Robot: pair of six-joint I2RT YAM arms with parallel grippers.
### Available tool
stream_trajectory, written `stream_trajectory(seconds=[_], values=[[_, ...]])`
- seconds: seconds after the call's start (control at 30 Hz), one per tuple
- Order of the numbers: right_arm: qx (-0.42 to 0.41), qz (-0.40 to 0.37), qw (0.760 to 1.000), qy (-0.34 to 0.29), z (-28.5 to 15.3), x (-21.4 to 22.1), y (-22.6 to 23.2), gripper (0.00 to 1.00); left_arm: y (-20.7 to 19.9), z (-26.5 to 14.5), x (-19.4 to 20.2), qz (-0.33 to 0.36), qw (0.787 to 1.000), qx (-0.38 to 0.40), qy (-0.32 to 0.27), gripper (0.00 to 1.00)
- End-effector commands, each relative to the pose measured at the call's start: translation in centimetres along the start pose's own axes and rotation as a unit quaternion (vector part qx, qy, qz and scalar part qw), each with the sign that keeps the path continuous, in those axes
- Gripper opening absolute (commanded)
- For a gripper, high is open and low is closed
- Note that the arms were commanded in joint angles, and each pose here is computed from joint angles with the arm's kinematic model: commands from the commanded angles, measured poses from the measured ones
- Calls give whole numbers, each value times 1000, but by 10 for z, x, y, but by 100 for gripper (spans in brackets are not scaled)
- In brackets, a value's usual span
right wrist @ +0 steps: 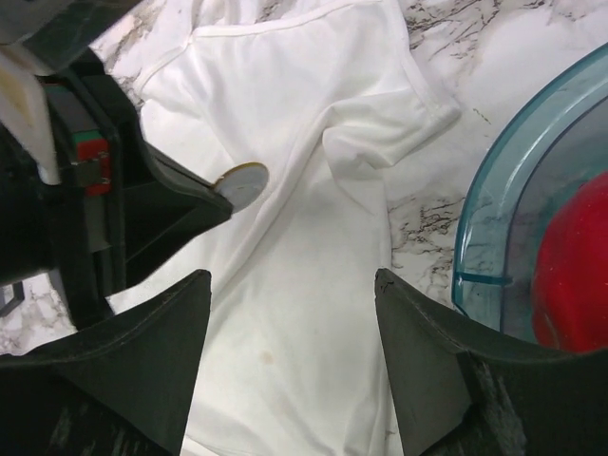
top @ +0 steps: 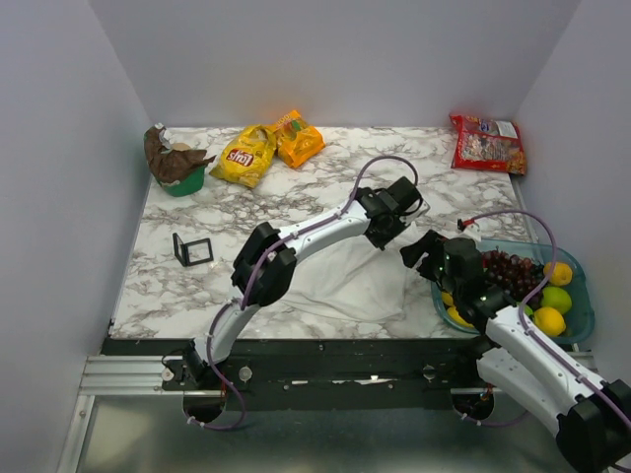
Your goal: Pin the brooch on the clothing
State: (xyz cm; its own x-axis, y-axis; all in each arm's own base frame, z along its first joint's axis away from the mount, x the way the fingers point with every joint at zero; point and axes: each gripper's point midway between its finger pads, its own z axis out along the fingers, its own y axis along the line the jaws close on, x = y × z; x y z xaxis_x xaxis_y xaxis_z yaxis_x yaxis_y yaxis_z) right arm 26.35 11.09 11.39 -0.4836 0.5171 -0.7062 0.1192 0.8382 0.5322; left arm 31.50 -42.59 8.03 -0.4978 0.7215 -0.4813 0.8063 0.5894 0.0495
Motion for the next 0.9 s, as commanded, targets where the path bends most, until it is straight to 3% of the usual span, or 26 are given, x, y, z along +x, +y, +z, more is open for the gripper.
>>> stream_trajectory(seconds=[0.0,0.27,0.4,0.6,0.7,0.87], values=[[8,-43,999,-1,3,-8,1,76,46,-36,2,-21,999,-33,-16,0],[-26,-110,992,49,31,-3,40,71,144,-58,38,-117,989,-89,-29,0],[8,-160,982,96,64,17,53,72,178,-63,58,-153,983,-101,-27,0],[26,-204,970,128,116,21,87,72,187,-63,58,-192,978,-59,-50,0],[42,-227,958,168,140,41,83,71,187,-58,61,-198,978,-55,-44,0],[70,-246,949,183,163,48,79,68,189,-54,62,-207,976,-49,-42,0]])
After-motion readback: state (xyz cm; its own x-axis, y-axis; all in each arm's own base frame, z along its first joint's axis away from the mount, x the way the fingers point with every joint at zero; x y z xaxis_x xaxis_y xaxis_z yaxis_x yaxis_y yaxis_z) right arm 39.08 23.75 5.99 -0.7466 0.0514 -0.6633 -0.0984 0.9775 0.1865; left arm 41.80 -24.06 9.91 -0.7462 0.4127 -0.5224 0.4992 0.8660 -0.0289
